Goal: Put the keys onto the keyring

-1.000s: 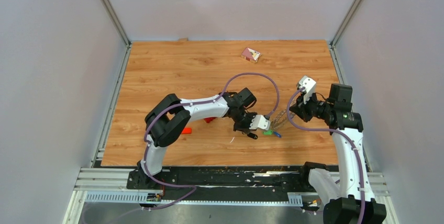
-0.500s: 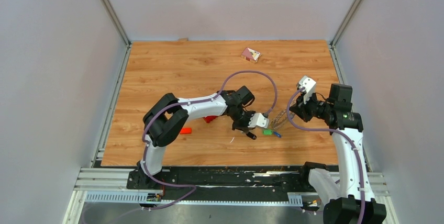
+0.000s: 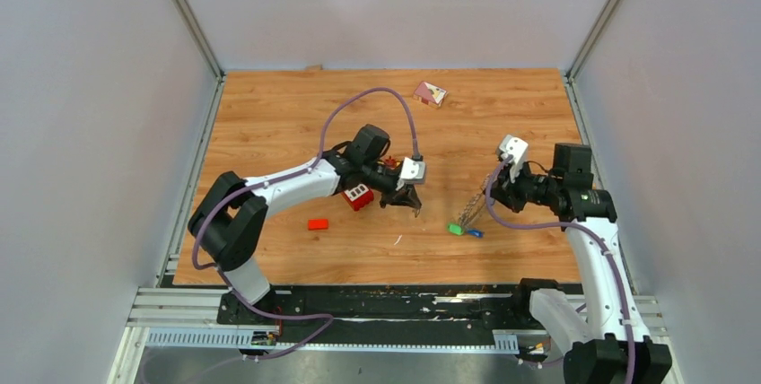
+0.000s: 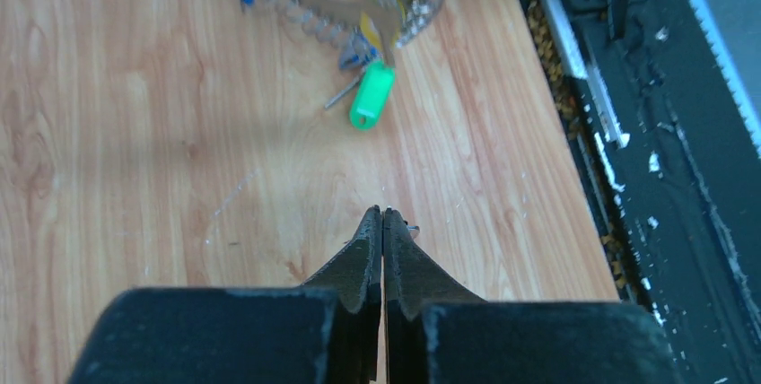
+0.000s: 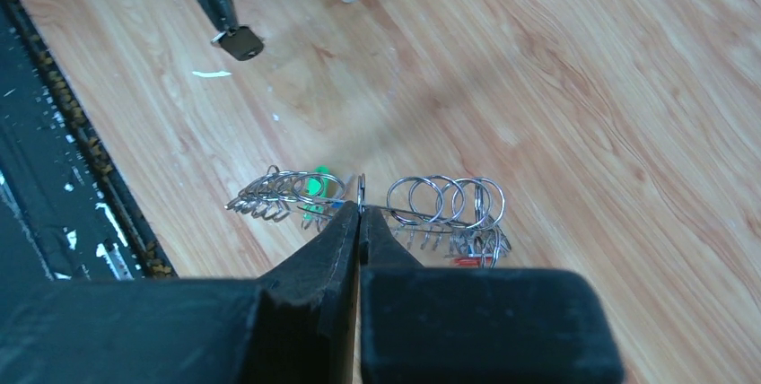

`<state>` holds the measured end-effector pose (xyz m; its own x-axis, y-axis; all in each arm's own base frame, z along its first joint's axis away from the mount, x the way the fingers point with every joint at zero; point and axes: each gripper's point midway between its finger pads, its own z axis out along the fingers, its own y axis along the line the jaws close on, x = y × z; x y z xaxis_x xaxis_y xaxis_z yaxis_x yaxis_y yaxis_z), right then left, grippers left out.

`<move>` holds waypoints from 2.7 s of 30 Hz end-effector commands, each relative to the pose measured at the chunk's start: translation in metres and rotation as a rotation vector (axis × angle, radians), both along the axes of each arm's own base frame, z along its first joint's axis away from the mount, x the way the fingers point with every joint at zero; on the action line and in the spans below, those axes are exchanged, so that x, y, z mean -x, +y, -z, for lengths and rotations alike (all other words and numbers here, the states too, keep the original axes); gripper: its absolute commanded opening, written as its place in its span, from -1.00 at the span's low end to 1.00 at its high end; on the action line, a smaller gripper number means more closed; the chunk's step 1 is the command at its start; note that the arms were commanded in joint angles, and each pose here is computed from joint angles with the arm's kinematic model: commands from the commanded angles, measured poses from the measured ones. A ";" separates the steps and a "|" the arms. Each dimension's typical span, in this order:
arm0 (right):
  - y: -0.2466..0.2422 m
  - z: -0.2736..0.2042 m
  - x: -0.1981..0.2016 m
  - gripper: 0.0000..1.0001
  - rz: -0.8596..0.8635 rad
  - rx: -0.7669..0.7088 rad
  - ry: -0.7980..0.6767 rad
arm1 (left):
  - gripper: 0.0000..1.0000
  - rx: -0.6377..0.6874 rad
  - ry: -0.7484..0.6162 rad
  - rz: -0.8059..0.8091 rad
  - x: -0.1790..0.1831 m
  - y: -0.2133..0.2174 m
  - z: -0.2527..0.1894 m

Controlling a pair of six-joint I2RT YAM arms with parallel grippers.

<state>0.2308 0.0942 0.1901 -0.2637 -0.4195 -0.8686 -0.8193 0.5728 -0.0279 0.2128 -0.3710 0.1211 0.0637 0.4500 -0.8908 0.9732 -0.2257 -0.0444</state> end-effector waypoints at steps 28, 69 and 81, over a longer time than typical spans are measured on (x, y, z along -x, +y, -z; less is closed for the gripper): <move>0.153 -0.028 0.038 -1.00 -0.591 0.019 -0.282 | -1.00 0.416 -0.209 -0.037 0.026 0.024 -0.114; 0.184 0.010 0.071 -1.00 -0.778 0.048 -0.162 | -1.00 0.371 -0.437 0.225 0.057 0.046 -0.080; 0.187 0.011 0.071 -1.00 -0.784 0.053 -0.152 | -1.00 0.373 -0.434 0.232 0.060 0.047 -0.076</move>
